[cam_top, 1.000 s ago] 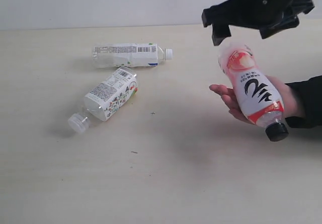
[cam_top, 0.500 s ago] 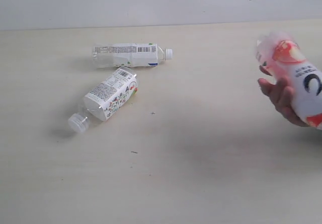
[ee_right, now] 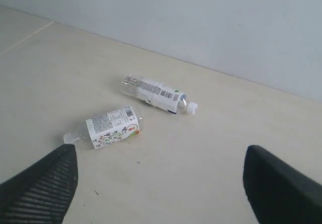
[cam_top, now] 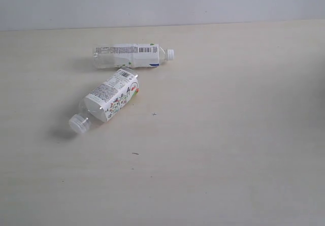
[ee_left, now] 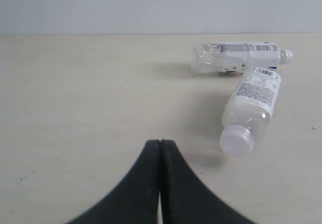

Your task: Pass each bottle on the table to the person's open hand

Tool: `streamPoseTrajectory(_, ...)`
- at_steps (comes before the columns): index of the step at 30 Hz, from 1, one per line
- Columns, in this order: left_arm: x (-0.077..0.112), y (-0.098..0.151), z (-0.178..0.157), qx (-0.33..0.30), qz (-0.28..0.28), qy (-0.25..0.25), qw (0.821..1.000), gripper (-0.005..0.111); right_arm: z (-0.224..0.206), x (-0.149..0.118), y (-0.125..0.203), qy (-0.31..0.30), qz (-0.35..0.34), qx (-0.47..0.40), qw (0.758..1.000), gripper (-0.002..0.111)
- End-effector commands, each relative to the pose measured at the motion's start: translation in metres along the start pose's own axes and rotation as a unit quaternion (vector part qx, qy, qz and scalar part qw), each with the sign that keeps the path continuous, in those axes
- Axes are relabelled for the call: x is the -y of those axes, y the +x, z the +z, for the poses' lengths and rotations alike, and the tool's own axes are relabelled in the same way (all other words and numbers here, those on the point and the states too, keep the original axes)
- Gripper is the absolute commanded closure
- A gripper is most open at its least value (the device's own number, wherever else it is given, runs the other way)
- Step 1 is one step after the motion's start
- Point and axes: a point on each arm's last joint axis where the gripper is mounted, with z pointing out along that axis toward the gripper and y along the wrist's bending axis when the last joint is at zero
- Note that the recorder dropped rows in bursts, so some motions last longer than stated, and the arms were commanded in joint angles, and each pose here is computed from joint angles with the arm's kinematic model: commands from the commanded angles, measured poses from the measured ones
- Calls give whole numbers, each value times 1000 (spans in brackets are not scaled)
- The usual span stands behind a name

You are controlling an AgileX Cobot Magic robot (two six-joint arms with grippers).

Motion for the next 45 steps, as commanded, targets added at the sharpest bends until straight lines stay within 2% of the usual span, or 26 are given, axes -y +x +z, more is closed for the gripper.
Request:
streamPoseTrajectory(1,1,-1,0,6,-6,4,1000,107,-22,-6,6,-18,-34,22,999,24)
streamPoseTrajectory(6,1,-1,0,6,-6,4,1000,107,-30,-7,9,-19,-39,27,999,24)
streamPoseTrajectory(24,1,-1,0,6,-6,4,1000,107,-20,-7,16,-27,-35,24,999,25)
streamPoseTrajectory(26,1,-1,0,6,-6,4,1000,107,-20,-7,17,-27,-40,20,999,34)
streamPoseTrajectory(28,1,-1,0,6,-6,4,1000,107,-20,-7,17,-28,-41,17,999,55)
streamPoseTrajectory(31,1,-1,0,6,-6,4,1000,107,-20,-7,17,-27,-44,17,999,108)
streamPoseTrajectory(45,1,-1,0,6,-6,4,1000,107,-20,-7,17,-27,-44,17,999,108)
